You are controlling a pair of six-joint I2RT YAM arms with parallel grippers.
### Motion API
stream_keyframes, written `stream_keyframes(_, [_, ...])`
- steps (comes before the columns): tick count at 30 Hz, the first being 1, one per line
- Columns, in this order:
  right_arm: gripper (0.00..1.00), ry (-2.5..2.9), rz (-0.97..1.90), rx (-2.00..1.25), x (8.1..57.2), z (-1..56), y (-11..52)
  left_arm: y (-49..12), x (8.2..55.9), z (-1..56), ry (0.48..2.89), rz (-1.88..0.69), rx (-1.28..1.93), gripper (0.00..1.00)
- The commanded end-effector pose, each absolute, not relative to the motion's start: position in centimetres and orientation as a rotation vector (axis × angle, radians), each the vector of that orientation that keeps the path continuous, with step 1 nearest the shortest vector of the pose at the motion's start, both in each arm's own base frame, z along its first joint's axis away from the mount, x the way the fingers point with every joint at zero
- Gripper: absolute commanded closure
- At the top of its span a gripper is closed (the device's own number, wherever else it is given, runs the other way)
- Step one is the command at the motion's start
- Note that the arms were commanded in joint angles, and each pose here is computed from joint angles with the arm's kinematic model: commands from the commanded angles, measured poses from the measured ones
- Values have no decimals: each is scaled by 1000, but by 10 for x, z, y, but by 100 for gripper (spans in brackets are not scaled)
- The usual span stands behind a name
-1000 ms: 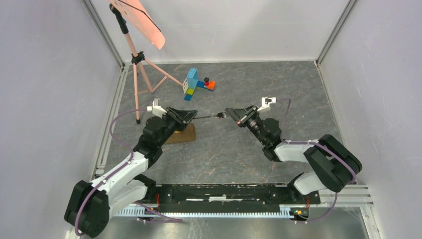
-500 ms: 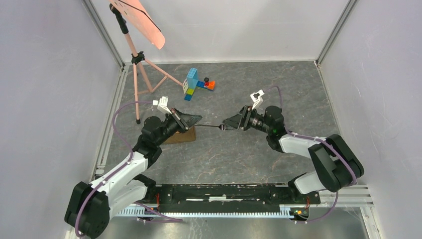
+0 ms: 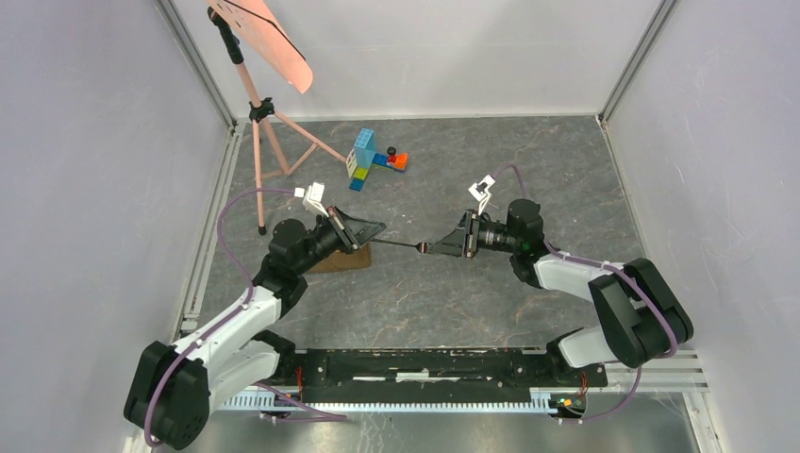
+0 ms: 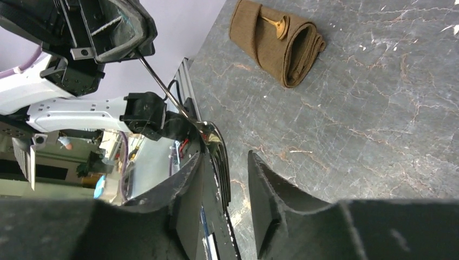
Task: Fold the napkin into a case and place the utensils inside
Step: Pass from the left arm to the right, then insert the fork into the folded napkin.
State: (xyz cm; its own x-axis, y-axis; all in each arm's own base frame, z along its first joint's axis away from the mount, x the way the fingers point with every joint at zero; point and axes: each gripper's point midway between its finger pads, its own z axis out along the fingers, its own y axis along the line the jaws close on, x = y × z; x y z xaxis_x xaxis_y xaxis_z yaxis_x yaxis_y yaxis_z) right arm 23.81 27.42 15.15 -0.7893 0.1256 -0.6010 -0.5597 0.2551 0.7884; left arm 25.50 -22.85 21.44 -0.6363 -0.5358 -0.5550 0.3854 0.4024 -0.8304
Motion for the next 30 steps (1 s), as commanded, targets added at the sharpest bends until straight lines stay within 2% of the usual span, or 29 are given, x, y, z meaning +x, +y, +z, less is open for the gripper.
stream_keyframes(1, [67,1882,1625,-444,230,168,277,-232,257,239,1716,-1379,-36,98])
stream_keyframes(2, [75,1873,1635,-440,230,169,278,-232,257,238,1719,-1379,-37,98])
stream_keyframes(4, [100,1867,1648,-412,231,170,279,-231,259,235,1737,-1360,-51,98])
stream_keyframes(5, [100,1867,1634,-393,234,169,278,-227,262,227,1790,-1320,-90,87])
stream_keyframes(8, [100,1949,1490,-357,254,150,274,-196,275,189,2039,-1003,-240,26])
stream_keyframes(9, [100,1987,1442,-345,260,142,273,-177,277,178,2121,-871,-291,23])
stream_keyframes(12, [100,2057,1360,-361,273,129,273,-113,278,157,2261,-642,-445,20])
stream_keyframes(15, [100,2115,1264,-458,286,120,276,-43,274,143,2286,-492,-638,20])
stream_keyframes(18, [100,2168,1186,-534,293,112,281,10,264,128,2307,-231,-798,17])
stream_keyframes(21, [100,2211,1161,-583,296,104,291,32,258,113,2286,-125,-922,16])
stream_keyframes(30, [100,2248,1128,-721,305,92,321,49,250,74,2292,-69,-1050,29])
